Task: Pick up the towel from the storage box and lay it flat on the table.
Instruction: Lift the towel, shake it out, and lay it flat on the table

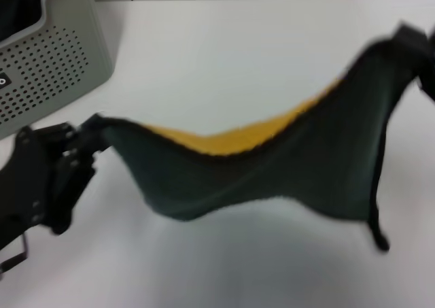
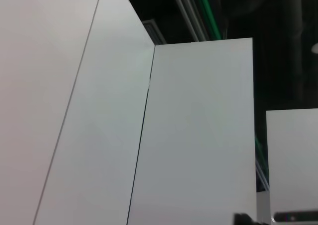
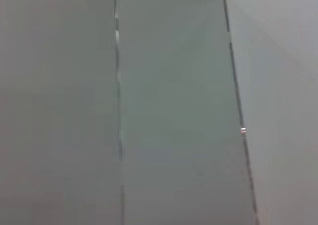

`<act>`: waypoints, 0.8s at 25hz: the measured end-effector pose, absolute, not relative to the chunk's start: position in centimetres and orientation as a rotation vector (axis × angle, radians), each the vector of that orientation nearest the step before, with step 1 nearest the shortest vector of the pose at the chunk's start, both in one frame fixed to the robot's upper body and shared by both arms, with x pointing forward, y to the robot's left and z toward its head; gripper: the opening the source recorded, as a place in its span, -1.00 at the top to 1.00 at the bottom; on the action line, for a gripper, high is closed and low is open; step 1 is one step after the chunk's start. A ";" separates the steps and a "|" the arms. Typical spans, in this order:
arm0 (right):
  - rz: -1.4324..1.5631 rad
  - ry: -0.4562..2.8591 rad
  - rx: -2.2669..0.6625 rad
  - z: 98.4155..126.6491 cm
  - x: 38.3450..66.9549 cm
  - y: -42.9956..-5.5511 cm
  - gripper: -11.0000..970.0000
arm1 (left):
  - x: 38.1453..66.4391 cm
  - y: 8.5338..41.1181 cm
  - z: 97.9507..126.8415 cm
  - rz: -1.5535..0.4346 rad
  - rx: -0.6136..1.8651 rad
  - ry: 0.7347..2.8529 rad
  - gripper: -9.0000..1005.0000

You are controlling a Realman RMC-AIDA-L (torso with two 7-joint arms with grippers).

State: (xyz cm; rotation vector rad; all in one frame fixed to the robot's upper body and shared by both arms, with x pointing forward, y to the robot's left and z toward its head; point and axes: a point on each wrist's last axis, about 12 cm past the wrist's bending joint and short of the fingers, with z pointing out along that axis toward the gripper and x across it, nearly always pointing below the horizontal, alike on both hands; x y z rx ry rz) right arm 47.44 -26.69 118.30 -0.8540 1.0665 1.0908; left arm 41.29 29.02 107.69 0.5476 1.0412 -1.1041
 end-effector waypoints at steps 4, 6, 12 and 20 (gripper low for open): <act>1.162 1.038 -0.877 117.5 44.9 -27.8 0.95 | 39.6 29.9 108.6 -1.090 0.553 1.019 0.97; 1.205 1.014 -0.879 117.1 43.7 -28.7 0.95 | 38.9 29.8 109.2 -1.113 0.561 0.998 0.97; 1.264 0.992 -0.741 114.8 40.7 -32.1 0.95 | 37.4 28.6 110.0 -1.185 0.568 0.919 0.97; 1.207 1.164 -0.533 111.0 44.6 -31.8 0.95 | 42.2 27.3 105.6 -1.080 0.403 1.128 0.97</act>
